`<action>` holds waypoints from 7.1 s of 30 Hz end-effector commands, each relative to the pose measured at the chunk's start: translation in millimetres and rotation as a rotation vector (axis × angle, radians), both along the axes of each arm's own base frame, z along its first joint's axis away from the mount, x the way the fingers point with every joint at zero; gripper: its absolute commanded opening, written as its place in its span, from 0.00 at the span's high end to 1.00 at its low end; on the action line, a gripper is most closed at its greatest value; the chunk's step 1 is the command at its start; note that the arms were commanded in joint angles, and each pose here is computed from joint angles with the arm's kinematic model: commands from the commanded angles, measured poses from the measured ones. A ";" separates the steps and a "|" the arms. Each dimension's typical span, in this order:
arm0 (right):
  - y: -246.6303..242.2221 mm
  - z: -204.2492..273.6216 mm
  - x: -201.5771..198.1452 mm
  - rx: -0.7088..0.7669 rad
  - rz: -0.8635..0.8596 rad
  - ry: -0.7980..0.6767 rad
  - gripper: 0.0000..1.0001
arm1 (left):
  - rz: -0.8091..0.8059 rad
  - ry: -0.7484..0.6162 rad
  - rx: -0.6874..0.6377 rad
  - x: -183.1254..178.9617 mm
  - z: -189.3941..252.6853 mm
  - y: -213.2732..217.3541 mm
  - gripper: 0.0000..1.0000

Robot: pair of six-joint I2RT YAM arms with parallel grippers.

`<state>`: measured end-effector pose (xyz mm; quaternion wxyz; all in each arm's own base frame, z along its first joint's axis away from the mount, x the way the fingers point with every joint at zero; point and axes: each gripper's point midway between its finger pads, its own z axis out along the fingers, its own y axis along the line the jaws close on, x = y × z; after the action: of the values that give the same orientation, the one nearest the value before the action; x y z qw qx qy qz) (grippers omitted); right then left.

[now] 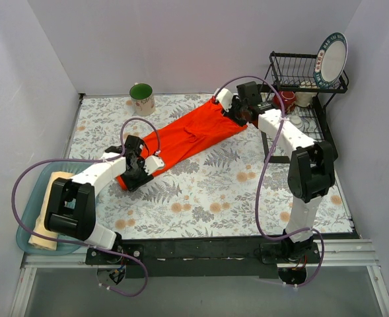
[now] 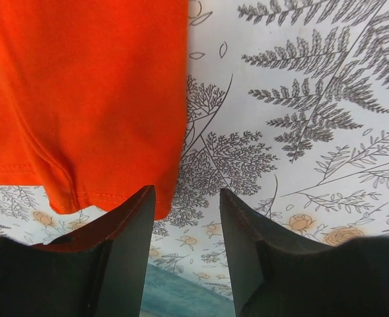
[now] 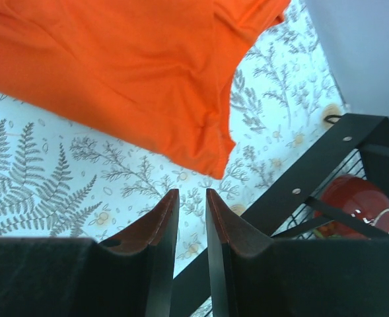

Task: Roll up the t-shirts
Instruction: Fold the T-shirt at the center of the board.

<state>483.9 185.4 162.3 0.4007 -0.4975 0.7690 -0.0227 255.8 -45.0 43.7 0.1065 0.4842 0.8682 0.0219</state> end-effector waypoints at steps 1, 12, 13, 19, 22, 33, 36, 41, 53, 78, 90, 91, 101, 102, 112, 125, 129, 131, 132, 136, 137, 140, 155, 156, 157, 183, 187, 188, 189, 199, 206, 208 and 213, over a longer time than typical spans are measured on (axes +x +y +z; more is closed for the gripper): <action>3.8 0.0 -3.8 0.026 -0.009 0.027 0.69 | -0.011 0.002 0.052 -3.2 -8.5 15.9 0.57; 11.3 -13.8 -1.7 0.011 0.013 0.063 0.68 | 0.014 0.008 0.118 -4.4 -37.8 30.9 0.65; 10.3 -14.2 -2.0 0.010 0.011 0.066 0.68 | 0.011 0.008 0.114 -3.4 -36.6 29.5 0.67; 10.9 -15.6 -4.6 0.008 0.015 0.069 0.68 | -0.065 0.061 -0.041 -11.7 -3.7 1.3 0.67; 8.5 -16.7 -4.9 0.006 0.010 0.068 0.68 | -0.124 0.024 -0.099 -10.6 18.0 -8.2 0.56; 9.3 -18.9 -4.1 0.001 0.012 0.072 0.68 | -0.075 -0.062 0.040 12.3 -3.3 16.8 0.55; 9.2 -21.5 -5.8 0.000 0.014 0.080 0.68 | -0.045 -0.077 0.090 17.7 -19.2 25.5 0.55; 7.9 -27.7 -11.0 -0.005 0.013 0.096 0.68 | 0.006 0.048 0.098 -6.3 -47.0 28.8 0.63; 7.4 -38.1 -11.9 -0.026 0.029 0.118 0.69 | -0.080 0.247 -0.046 -41.1 -39.5 -16.0 1.00; 22.9 -102.1 24.6 -0.103 0.074 0.253 0.72 | -0.547 0.294 -0.495 -141.8 94.3 -233.4 0.52; 34.1 -95.5 32.6 -0.094 0.094 0.231 0.73 | -0.462 0.208 -0.464 -128.1 32.1 -215.2 0.59; 34.0 -104.7 33.3 -0.112 0.096 0.241 0.73 | -0.456 0.211 -0.464 -127.1 27.9 -216.0 0.60; 31.4 -138.3 66.1 -0.238 0.170 0.167 0.78 | -0.446 0.209 -0.437 -109.4 -19.1 -234.7 0.63; 32.7 -138.6 69.7 -0.241 0.176 0.155 0.79 | -0.444 0.214 -0.440 -107.3 -21.3 -238.4 0.63; 73.5 -144.5 130.2 -0.202 0.339 -0.099 0.75 | -0.457 0.191 -0.504 -71.7 -30.8 -302.8 0.62; 75.5 -3.2 165.9 0.150 0.165 -0.419 0.60 | -0.423 0.027 -0.615 -41.4 79.1 -337.2 0.54; 35.7 124.9 115.8 0.275 -0.018 -0.591 0.37 | -0.254 -0.058 -0.692 -37.3 154.9 -323.6 0.41; 25.2 119.1 84.3 0.350 -0.081 -0.510 0.29 | -0.142 -0.136 -0.737 -27.4 189.3 -307.9 0.34; 19.6 156.3 59.9 0.397 -0.083 -0.535 0.28 | -0.072 -0.148 -0.756 -19.6 198.4 -298.9 0.31; 22.8 130.5 -29.6 0.516 -0.078 -0.173 0.27 | 0.258 -0.106 -0.801 1.5 201.8 -253.6 0.23; 27.0 118.1 -50.5 0.551 -0.092 -0.071 0.27 | 0.347 -0.077 -0.787 10.5 187.2 -232.9 0.23; 30.8 87.7 -119.2 0.591 -0.107 0.215 0.30 | 0.541 0.032 -0.811 18.9 168.3 -197.6 0.23; 34.9 -62.9 -341.4 0.697 -0.195 1.109 0.48 | 0.993 0.527 -0.773 -88.3 42.9 -139.2 0.41; 36.0 -68.1 -347.3 0.704 -0.207 1.148 0.49 | 0.999 0.528 -0.773 -90.2 40.2 -138.4 0.41; 37.8 -73.0 -347.7 0.716 -0.206 1.151 0.49 | 1.007 0.544 -0.776 -93.4 37.7 -139.0 0.42; 28.1 -167.9 -364.1 0.581 -0.650 1.204 0.51 | 1.156 0.669 -0.682 -107.3 -19.8 -143.4 0.60; 24.6 -179.3 -366.2 0.552 -0.711 1.207 0.51 | 1.157 0.682 -0.670 -110.7 -22.6 -144.0 0.62; 23.1 -182.7 -366.5 0.543 -0.727 1.207 0.52 | 1.158 0.687 -0.664 -112.3 -23.4 -144.4 0.63; 22.7 -184.2 -365.3 0.544 -0.742 1.203 0.52 | 1.157 0.687 -0.664 -112.4 -23.6 -144.7 0.63; 26.3 -187.5 -370.9 0.565 -0.727 1.240 0.64 | 1.150 0.702 -0.651 -117.8 -26.2 -147.2 0.74; 33.6 -179.0 -369.7 0.608 -0.651 1.243 0.82 | 1.139 0.699 -0.667 -114.1 -26.1 -149.6 0.90; 35.3 -176.3 -368.6 0.617 -0.627 1.241 0.90 | 1.124 0.699 -0.680 -113.5 -23.1 -150.8 1.00; 44.0 -155.1 -360.4 0.672 -0.522 1.223 0.99 | 1.044 0.730 -0.757 -112.7 -8.1 -159.9 1.00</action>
<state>116.5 239.6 15.6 -0.0255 -0.0493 0.9025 0.4271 141.5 -197.1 22.6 -0.0665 -0.1140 0.9240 -0.3589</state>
